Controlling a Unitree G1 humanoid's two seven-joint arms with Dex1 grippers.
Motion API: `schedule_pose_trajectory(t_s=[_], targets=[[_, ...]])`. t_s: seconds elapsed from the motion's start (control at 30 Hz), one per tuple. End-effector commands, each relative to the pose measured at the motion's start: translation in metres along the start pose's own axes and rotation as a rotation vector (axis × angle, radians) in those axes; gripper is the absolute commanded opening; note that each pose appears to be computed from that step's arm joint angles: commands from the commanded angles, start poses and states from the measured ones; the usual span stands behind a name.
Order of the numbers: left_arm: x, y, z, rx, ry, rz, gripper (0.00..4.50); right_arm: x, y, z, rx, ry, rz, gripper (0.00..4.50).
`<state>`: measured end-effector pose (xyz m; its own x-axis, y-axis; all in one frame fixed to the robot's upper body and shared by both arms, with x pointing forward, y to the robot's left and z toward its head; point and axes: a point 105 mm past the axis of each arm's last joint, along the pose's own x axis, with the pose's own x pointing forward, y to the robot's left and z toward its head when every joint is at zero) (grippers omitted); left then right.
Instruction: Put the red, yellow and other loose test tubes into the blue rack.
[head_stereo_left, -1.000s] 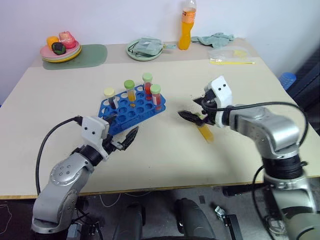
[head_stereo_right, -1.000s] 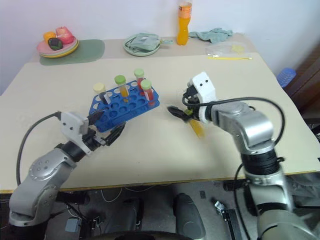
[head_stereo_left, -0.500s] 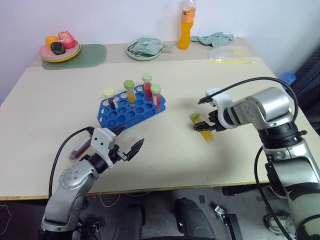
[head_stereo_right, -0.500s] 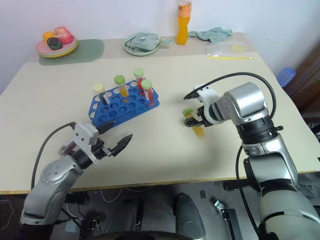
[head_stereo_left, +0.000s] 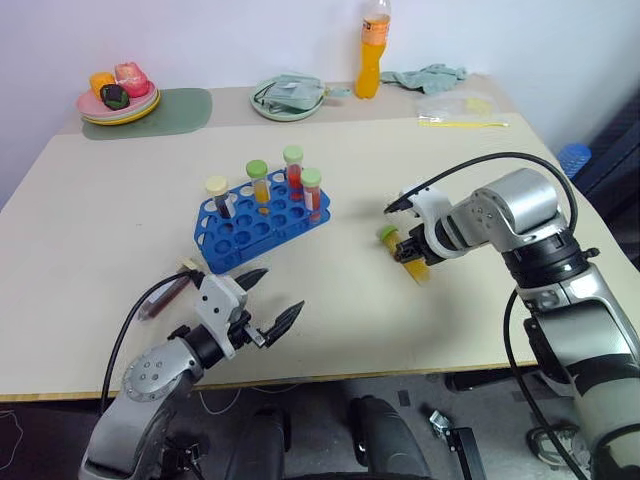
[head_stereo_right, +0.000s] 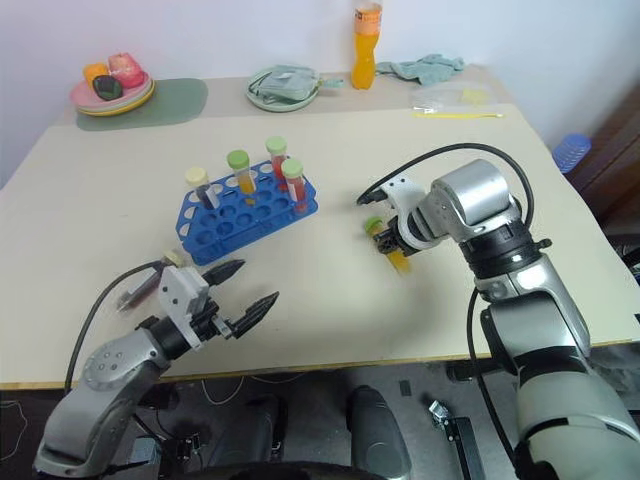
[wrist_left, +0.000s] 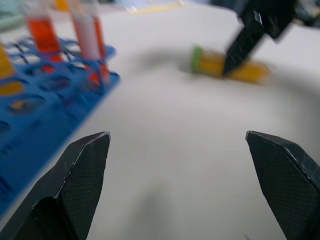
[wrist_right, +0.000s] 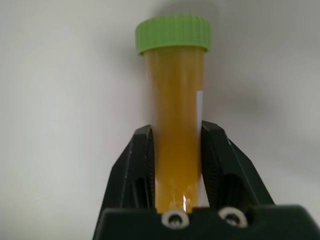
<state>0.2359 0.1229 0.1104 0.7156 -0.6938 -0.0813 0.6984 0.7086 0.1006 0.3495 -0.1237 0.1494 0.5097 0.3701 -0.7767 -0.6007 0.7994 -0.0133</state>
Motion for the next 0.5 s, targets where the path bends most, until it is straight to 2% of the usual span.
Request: schedule_pose_trajectory(t_s=[0.03,0.13,0.2,0.33,0.43,0.5], targets=[[-0.009,-0.001,0.005,0.020,-0.002,-0.029,4.50,-0.028,0.050,0.037,-0.206,-0.353,0.223,0.76],[-0.019,0.014,-0.001,0.006,0.010,0.035,4.50,-0.038,0.081,0.053,-0.208,-0.603,0.388,0.76],[-0.026,0.030,-0.003,0.003,-0.004,0.121,4.50,-0.036,0.097,0.066,-0.236,-0.761,0.413,0.76],[-0.039,0.071,-0.009,0.011,-0.060,0.390,4.50,-0.014,0.118,0.095,-0.276,-0.987,0.298,0.76],[-0.045,0.085,-0.010,0.001,-0.107,0.516,4.50,0.001,0.126,0.120,-0.155,-1.140,0.238,0.76],[-0.045,0.087,-0.012,-0.004,-0.118,0.553,4.50,0.016,0.133,0.128,-0.152,-1.172,0.199,0.76]])
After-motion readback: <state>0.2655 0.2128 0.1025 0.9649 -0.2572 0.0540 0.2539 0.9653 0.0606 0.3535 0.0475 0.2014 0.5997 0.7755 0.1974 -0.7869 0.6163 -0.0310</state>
